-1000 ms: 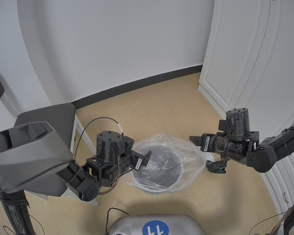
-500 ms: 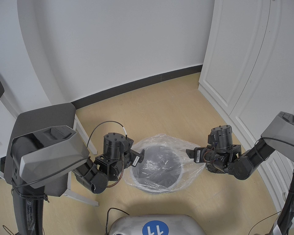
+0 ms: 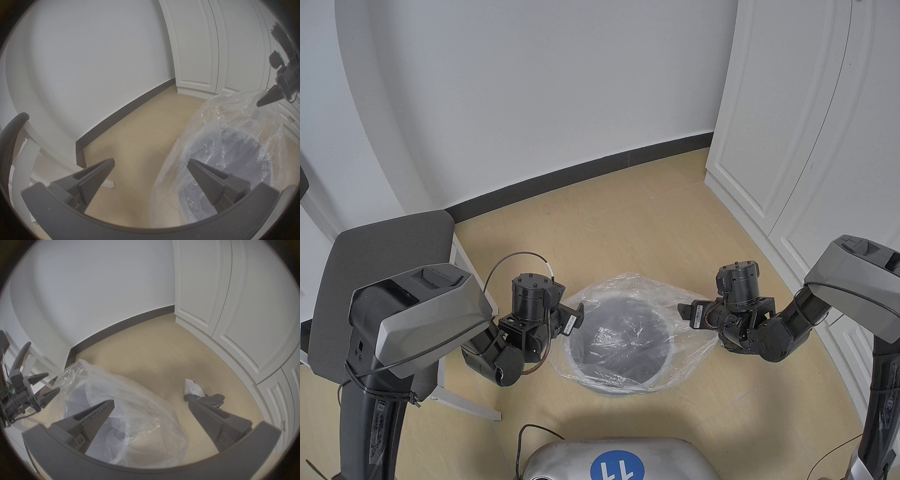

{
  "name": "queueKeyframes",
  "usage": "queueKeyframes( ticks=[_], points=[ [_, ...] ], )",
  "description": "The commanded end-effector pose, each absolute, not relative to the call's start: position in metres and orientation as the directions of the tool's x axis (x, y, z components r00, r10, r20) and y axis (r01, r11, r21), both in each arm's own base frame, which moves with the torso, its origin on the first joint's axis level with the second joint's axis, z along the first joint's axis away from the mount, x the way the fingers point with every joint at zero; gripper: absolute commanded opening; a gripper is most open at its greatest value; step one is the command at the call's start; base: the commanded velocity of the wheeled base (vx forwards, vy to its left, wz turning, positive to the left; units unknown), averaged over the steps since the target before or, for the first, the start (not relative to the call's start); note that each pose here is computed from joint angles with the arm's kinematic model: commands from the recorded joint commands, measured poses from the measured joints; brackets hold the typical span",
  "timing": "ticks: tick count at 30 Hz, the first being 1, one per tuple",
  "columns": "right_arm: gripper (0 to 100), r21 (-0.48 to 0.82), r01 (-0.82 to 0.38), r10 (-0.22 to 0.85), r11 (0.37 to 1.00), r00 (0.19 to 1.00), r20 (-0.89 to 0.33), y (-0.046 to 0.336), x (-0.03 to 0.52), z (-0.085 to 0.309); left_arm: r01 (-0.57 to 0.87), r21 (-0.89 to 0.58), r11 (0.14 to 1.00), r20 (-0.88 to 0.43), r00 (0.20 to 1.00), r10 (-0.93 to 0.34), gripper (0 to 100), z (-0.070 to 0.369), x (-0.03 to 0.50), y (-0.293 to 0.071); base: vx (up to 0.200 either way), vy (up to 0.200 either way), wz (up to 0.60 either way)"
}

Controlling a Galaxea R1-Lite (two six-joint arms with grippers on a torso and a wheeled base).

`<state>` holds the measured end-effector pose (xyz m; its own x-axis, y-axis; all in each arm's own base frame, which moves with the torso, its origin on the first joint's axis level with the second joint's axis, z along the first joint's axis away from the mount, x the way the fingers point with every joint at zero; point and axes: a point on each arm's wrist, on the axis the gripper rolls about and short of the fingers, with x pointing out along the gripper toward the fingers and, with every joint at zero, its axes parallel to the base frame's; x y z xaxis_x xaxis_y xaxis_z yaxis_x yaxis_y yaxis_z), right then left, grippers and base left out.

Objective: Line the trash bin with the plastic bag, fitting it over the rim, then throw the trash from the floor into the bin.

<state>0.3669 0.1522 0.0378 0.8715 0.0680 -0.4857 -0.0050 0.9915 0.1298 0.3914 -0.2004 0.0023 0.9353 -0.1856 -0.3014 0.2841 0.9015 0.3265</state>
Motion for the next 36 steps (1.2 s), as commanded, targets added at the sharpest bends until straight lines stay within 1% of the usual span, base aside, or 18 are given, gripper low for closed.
queueKeyframes(
  ticks=[1,3,5,9,13,15,17,19,22,36],
  points=[
    [100,0.147,0.002,0.07,0.989,0.874,-0.48,0.158,0.371,0.034,0.26,0.336,0.905,-0.303,0.94,-0.157,100,-0.009,0.398,-0.202,0.0,0.0,0.0],
    [100,0.154,0.012,0.063,0.988,0.881,-0.47,0.16,0.374,0.036,0.197,0.347,0.917,-0.273,0.957,-0.102,100,-0.013,0.408,-0.204,0.0,0.0,0.0],
    [100,0.154,0.014,0.061,0.988,0.88,-0.471,0.161,0.376,0.033,0.166,0.353,0.921,-0.262,0.962,-0.073,100,-0.016,0.414,-0.204,0.0,0.0,0.0],
    [100,0.158,0.029,0.049,0.987,0.882,-0.469,0.164,0.382,0.025,0.147,0.353,0.924,-0.259,0.964,-0.054,100,-0.021,0.423,-0.201,0.0,0.0,0.0],
    [100,0.167,0.029,0.048,0.986,0.896,-0.441,0.168,0.385,0.02,0.126,0.35,0.928,-0.243,0.969,-0.039,100,-0.024,0.432,-0.199,0.0,0.0,0.0],
    [100,0.184,0.024,0.054,0.983,0.912,-0.408,0.171,0.392,0.015,0.114,0.37,0.922,-0.242,0.97,-0.023,100,-0.026,0.438,-0.193,0.0,0.0,0.0],
    [100,0.187,0.023,0.055,0.982,0.914,-0.401,0.171,0.393,0.013,0.11,0.376,0.92,-0.242,0.97,-0.017,100,-0.027,0.439,-0.191,0.0,0.0,0.0],
    [100,0.197,0.02,0.057,0.98,0.923,-0.38,0.173,0.399,0.007,0.065,0.386,0.92,-0.229,0.973,0.027,100,-0.03,0.446,-0.187,0.0,0.0,0.0],
    [100,0.201,0.028,0.051,0.979,0.925,-0.377,0.172,0.404,0.0,0.036,0.396,0.918,-0.219,0.974,0.057,100,-0.034,0.453,-0.181,0.0,0.0,0.0],
    [100,0.24,0.067,0.033,0.968,0.92,-0.391,0.168,0.418,-0.022,0.036,0.401,0.915,-0.226,0.972,0.06,100,-0.043,0.456,-0.181,0.0,0.0,0.0]
  ],
)
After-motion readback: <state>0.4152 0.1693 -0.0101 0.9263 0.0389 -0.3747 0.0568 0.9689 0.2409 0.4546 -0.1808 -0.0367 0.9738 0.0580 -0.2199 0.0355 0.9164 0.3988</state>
